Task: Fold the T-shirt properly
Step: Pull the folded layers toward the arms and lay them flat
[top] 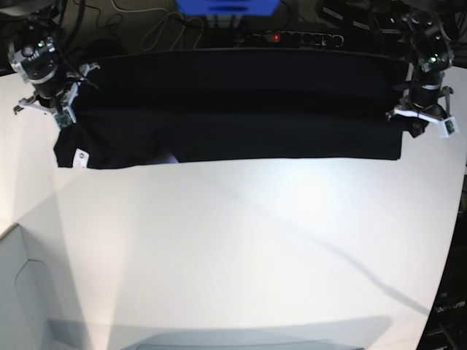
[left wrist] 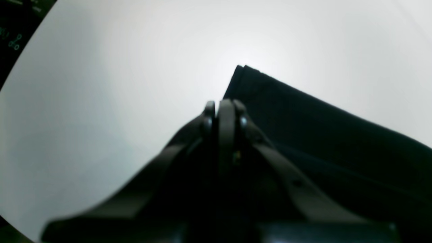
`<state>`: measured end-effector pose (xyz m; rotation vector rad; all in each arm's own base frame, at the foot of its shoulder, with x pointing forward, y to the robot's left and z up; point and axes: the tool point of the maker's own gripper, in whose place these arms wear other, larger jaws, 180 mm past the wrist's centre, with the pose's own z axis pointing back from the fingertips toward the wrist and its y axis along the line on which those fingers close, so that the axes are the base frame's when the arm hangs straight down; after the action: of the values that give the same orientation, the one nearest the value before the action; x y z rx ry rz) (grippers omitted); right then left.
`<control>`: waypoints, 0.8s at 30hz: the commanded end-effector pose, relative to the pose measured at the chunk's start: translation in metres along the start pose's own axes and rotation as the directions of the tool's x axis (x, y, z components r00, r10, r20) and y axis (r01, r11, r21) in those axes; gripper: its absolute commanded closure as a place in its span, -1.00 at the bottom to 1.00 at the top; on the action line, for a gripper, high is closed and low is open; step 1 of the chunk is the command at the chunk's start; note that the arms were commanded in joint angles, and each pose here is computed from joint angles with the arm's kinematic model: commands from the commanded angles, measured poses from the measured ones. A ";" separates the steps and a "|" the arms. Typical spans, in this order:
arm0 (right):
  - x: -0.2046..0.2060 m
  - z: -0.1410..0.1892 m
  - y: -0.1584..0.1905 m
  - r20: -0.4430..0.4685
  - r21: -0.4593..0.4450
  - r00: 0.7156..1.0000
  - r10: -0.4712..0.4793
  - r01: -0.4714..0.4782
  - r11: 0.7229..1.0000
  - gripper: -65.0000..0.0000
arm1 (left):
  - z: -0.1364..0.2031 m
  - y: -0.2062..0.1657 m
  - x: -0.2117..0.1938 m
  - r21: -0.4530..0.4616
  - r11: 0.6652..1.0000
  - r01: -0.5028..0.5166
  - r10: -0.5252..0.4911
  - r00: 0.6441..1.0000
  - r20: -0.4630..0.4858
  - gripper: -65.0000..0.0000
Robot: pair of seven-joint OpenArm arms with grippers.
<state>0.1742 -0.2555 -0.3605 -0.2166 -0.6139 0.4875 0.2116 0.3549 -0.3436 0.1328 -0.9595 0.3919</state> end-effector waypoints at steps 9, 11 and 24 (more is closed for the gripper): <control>-0.022 0.010 0.019 -0.055 0.053 0.998 0.039 -0.037 0.998 1.00 | 0.006 0.007 0.002 0.014 1.000 0.023 -0.023 1.000 0.016 1.00; -0.028 0.011 0.022 -0.069 0.062 0.997 0.044 -0.040 0.997 1.00 | 0.006 0.003 -0.001 0.005 1.000 0.025 -0.025 1.000 0.009 1.00; -0.030 0.010 0.023 -0.077 0.065 0.996 0.037 -0.032 0.997 1.00 | 0.004 0.017 -0.028 0.029 1.000 0.000 0.002 0.998 -0.062 1.00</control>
<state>0.1372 -0.2469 -0.3801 -0.1714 -0.5129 0.5039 0.1841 0.3550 -0.3773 0.1229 -0.8563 0.4235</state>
